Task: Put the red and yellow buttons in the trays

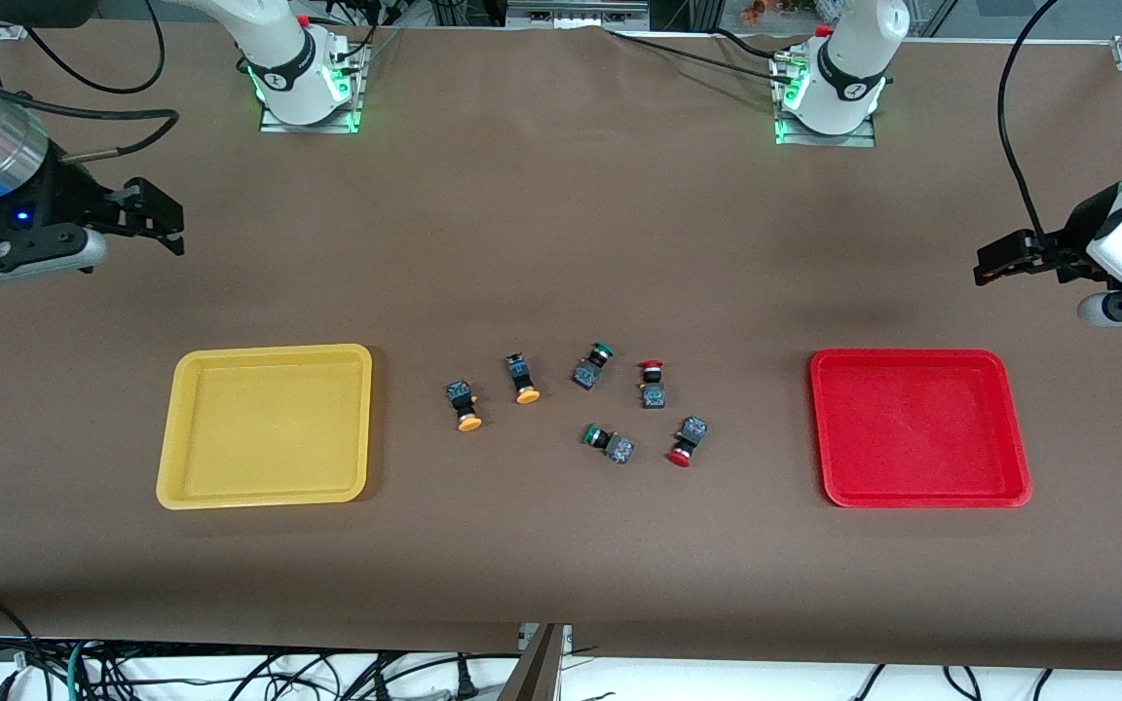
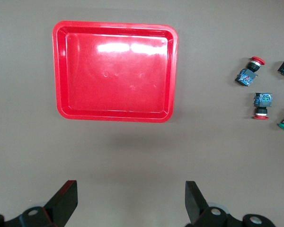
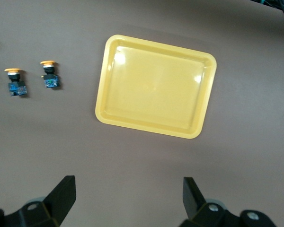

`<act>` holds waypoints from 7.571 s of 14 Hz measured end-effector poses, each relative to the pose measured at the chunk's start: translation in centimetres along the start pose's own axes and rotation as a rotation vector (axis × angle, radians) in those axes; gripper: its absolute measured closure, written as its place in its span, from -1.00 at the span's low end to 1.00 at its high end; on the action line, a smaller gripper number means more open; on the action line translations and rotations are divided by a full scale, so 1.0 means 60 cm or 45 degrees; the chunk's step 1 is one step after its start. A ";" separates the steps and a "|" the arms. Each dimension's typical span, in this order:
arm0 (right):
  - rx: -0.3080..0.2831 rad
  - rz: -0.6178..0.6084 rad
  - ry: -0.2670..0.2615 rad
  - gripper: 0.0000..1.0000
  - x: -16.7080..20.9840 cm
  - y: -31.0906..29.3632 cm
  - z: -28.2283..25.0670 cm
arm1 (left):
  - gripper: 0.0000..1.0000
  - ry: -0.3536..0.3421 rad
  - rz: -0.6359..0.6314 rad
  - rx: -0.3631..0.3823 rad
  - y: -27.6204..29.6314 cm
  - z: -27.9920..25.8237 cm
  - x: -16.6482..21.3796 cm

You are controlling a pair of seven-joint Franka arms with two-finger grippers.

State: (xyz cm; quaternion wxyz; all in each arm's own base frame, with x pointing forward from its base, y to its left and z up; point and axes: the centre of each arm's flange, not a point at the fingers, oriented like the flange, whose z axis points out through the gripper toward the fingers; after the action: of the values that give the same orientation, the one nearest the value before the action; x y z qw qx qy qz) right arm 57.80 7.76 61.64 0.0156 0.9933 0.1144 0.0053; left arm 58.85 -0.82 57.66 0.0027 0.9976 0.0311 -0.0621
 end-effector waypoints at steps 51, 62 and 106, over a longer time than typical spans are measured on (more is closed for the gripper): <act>0.023 -0.287 -0.005 -1.00 0.185 -0.318 0.452 | -1.00 -0.009 0.152 -0.062 0.535 0.577 0.100; 0.143 -0.106 -0.026 -1.00 0.179 -0.415 0.654 | -0.26 -0.022 0.070 -0.053 0.567 0.653 0.086; 0.264 0.288 -0.145 -1.00 0.176 -0.489 0.611 | -0.11 0.000 0.011 -0.082 -0.283 0.629 0.242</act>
State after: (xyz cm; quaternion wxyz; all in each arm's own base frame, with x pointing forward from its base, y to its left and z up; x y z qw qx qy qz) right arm 61.92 37.65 24.12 -0.0812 0.9948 0.0005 -0.0612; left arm 67.54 16.65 18.41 0.0350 0.9971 0.0288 -0.0612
